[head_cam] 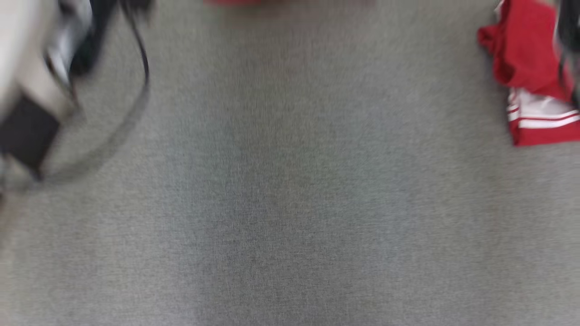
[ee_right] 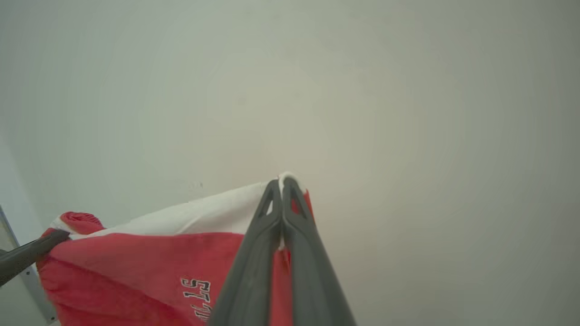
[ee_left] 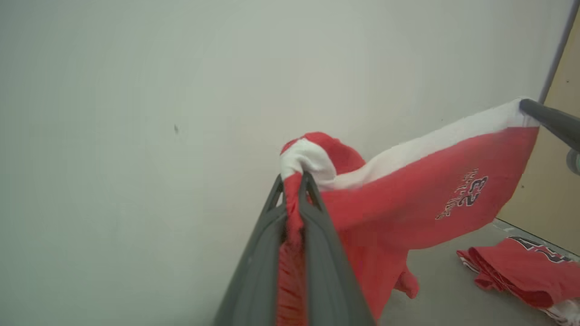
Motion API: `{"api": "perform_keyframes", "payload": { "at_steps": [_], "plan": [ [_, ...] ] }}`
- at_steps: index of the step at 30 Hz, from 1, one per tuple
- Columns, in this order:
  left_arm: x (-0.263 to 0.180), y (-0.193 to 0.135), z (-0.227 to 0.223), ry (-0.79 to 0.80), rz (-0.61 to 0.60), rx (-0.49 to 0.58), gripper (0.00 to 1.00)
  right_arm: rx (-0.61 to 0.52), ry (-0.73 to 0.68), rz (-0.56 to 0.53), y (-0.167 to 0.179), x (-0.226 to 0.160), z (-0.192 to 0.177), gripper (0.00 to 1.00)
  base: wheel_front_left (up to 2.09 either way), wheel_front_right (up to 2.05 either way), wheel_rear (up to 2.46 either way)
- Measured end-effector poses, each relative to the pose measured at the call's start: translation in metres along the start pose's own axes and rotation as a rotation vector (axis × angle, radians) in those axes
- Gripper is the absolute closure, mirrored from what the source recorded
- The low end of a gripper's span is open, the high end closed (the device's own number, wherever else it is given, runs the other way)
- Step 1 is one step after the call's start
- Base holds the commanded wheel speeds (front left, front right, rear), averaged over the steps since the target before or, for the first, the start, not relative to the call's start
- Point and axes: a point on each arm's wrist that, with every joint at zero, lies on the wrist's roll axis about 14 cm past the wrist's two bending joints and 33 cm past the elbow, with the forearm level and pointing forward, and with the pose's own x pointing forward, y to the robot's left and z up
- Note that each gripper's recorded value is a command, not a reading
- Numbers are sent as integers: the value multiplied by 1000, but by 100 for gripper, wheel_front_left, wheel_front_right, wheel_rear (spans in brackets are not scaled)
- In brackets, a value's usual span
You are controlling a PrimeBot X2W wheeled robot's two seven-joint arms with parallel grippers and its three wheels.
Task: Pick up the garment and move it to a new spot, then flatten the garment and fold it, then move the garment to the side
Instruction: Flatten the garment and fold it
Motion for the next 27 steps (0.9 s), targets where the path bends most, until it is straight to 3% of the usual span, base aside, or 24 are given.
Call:
{"api": "perform_keyframes", "payload": {
  "at_steps": [9,14,20,27],
  "plan": [
    [-105,-53,-39,55,80,-220,100,132,120,-69,8,-125,-30,100,0,0,0],
    [-166,-86,-58,93,142,-301,100,215,231,-92,33,-196,-61,100,0,0,0],
    [-228,-118,-95,191,204,-352,100,259,379,-107,64,-267,-97,100,0,0,0],
    [-296,-133,-120,235,358,-395,100,337,538,-132,99,-342,-125,100,0,0,0]
  ]
}}
